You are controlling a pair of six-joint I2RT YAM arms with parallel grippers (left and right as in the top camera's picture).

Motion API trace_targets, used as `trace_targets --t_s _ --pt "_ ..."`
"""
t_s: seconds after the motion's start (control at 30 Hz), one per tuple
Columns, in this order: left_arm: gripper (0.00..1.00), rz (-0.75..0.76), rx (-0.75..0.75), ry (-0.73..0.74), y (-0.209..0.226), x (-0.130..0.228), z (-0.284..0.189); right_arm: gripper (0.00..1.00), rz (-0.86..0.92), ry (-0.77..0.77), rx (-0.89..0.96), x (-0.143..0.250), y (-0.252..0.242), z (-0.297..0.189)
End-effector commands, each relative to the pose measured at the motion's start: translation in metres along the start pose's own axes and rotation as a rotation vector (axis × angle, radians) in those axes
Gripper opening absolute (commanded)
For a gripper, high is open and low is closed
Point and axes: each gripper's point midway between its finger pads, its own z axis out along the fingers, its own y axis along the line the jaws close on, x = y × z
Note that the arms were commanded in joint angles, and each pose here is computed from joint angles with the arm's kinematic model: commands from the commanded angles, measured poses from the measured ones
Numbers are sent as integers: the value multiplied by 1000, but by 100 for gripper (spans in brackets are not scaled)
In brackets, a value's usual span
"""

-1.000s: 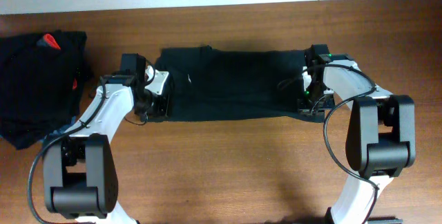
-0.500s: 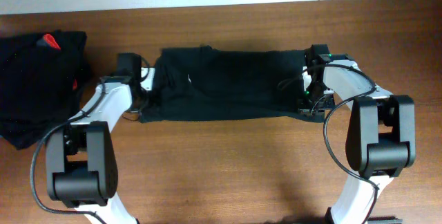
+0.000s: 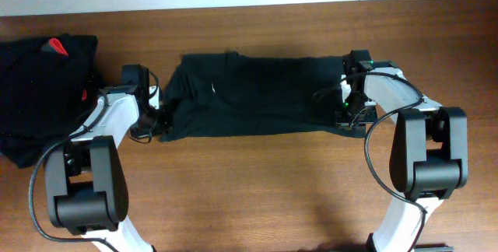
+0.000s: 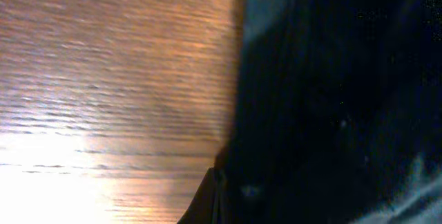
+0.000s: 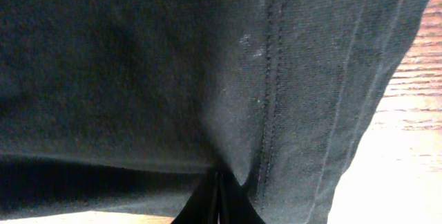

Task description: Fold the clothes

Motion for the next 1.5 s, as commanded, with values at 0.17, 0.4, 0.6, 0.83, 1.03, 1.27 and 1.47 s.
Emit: trace_targets --t_s 0.17,0.4,0.6,0.83,1.03,1.27,1.47 --pt "0 84 82 -210 -24 -56 -64 18 7 -32 29 -8 -6 4" --pt "0 98 154 -207 -40 -53 -77 27 12 -154 23 -39 -4 -4" --pt "0 141 160 -157 -58 -38 -73 27 11 -178 21 -49 -4 -27" --pt "0 189 163 -141 -74 -30 -70 31 13 -202 20 -59 -5 -73" --pt "0 217 120 -92 -67 -8 -46 44 -53 -323 24 -93 -3 -79" --pt "5 216 111 -87 -58 9 -15 45 -87 -311 43 -104 -14 -56" --pt "6 206 30 -53 -35 38 15 45 -52 -292 40 -100 -29 -54"
